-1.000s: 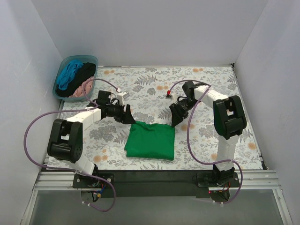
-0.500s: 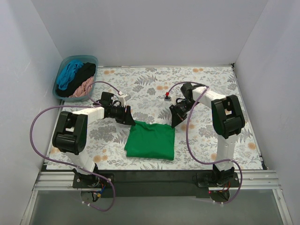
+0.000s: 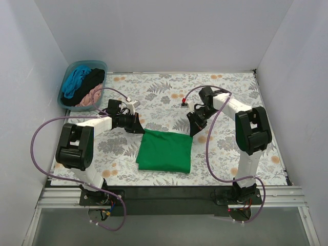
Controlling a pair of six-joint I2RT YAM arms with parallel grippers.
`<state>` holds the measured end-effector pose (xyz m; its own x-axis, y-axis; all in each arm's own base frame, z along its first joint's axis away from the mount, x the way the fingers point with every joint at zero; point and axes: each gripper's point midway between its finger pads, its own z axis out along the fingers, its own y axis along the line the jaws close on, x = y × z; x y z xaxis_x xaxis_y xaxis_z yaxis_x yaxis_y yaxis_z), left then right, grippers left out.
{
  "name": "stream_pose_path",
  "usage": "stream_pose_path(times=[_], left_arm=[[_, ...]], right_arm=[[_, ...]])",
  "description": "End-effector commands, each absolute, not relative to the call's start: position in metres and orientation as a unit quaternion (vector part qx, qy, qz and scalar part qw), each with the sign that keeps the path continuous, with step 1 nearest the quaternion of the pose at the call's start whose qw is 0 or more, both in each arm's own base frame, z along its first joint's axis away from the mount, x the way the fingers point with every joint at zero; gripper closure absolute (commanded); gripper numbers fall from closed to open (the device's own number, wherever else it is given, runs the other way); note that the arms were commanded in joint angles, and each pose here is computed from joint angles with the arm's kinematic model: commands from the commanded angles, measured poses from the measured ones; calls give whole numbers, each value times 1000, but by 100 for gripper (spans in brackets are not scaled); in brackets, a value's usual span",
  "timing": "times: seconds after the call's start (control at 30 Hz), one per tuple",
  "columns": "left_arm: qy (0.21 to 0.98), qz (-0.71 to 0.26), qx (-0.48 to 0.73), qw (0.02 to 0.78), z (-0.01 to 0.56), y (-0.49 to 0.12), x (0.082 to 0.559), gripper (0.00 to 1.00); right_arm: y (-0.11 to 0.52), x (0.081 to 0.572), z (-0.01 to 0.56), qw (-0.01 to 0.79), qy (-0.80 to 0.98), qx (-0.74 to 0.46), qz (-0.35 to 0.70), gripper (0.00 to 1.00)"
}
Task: Fold and stack the t-shirts
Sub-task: Fold the tshirt
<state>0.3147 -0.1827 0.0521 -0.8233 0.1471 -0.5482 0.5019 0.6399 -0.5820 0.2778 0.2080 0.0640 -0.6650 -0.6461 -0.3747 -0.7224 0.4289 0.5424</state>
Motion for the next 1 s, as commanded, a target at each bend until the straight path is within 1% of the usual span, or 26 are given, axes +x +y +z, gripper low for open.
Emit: stream_pose_path(times=[0.0, 0.17, 0.27, 0.4, 0.6, 0.63, 0.67, 0.7, 0.73, 0.77, 0.8, 0.83, 0.87, 0.9, 0.93, 0.97], left_arm=[[872, -363, 182, 273, 67, -169, 329, 100], [877, -361, 172, 266, 58, -166, 334, 100], [879, -362, 164, 265, 54, -167, 341, 100], [884, -347, 157, 271, 45, -164, 353, 100], [892, -321, 150, 281, 36, -155, 373, 100], [892, -321, 146, 283, 38, -153, 376, 100], [889, -322, 146, 290, 45, -153, 382, 98], [887, -334, 145, 284, 50, -155, 379, 82], [880, -343, 145, 294, 64, -154, 380, 76], [874, -356, 141, 301, 77, -155, 379, 72], [869, -368, 139, 300, 88, -157, 374, 68], [851, -393, 152, 315, 116, -163, 366, 60], [843, -408, 155, 315, 128, -167, 359, 54], [837, -430, 140, 308, 140, -172, 351, 48], [829, -451, 140, 300, 148, -178, 339, 41], [822, -465, 141, 298, 159, -185, 329, 41]], right_arm=[[192, 298, 81, 92, 859, -409, 295, 99], [190, 310, 67, 87, 866, -404, 283, 99], [197, 327, 51, 83, 868, -396, 288, 99], [204, 363, 49, 106, 869, -400, 271, 99], [206, 391, 46, 123, 875, -397, 248, 99], [208, 402, 54, 139, 875, -395, 242, 99], [207, 406, 56, 141, 878, -391, 238, 91], [210, 409, 65, 149, 879, -385, 239, 78], [210, 411, 74, 159, 877, -383, 241, 50], [214, 409, 95, 178, 870, -384, 252, 39], [216, 406, 108, 188, 865, -383, 265, 33], [219, 400, 120, 194, 861, -376, 282, 25], [221, 389, 126, 190, 857, -372, 301, 20], [231, 376, 154, 206, 836, -377, 340, 18], [235, 365, 161, 204, 829, -374, 363, 16], [246, 348, 180, 201, 807, -371, 414, 15]])
